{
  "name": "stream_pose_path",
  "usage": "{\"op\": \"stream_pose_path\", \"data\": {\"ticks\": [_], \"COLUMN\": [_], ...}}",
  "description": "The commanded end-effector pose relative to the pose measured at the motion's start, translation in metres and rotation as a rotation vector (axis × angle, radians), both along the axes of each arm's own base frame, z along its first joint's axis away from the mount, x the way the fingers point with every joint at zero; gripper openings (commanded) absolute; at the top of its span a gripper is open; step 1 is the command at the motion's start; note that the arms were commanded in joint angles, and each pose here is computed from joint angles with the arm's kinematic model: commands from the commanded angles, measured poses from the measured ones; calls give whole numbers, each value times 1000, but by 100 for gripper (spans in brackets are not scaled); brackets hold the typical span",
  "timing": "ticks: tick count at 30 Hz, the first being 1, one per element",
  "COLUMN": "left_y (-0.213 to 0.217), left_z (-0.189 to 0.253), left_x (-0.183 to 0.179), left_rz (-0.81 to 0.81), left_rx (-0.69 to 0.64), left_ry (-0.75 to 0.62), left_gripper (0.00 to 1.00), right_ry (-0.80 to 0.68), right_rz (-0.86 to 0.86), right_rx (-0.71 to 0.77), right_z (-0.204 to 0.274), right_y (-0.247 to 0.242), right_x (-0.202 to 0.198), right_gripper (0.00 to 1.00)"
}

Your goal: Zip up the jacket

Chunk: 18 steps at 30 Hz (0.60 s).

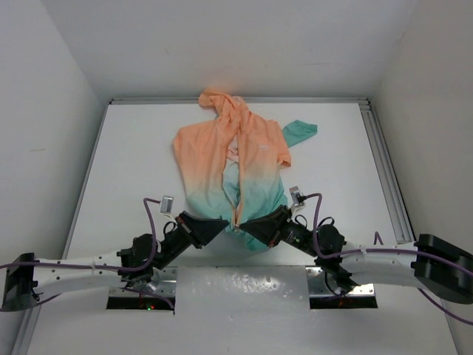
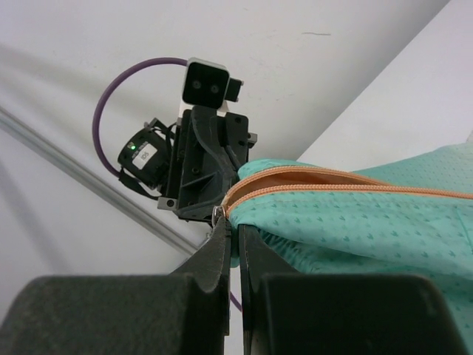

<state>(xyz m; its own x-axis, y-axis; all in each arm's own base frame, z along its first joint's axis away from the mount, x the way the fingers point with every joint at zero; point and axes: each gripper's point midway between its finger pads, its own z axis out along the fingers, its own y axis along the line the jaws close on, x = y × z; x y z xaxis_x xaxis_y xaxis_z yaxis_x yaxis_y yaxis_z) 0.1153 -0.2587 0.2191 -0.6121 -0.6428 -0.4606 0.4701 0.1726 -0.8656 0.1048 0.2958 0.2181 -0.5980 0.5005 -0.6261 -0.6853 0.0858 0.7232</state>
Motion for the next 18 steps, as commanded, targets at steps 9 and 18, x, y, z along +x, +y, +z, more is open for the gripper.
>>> {"op": "stream_pose_path", "data": {"ticks": [9,18], "left_y": [4,2], "left_z": [-10,-19], "left_x": [6,15], "left_rz": [43,105], "left_rx": [23,107], "left_ry": [-19,-17], "left_gripper": [0,0], "right_ry": [16,28], "right_rz": [-112,-141], "right_rx": [-36,-77], "right_z": [-7,-14], "right_y": [-7,-8], "right_x": [18,20], "right_gripper": [0,0]}}
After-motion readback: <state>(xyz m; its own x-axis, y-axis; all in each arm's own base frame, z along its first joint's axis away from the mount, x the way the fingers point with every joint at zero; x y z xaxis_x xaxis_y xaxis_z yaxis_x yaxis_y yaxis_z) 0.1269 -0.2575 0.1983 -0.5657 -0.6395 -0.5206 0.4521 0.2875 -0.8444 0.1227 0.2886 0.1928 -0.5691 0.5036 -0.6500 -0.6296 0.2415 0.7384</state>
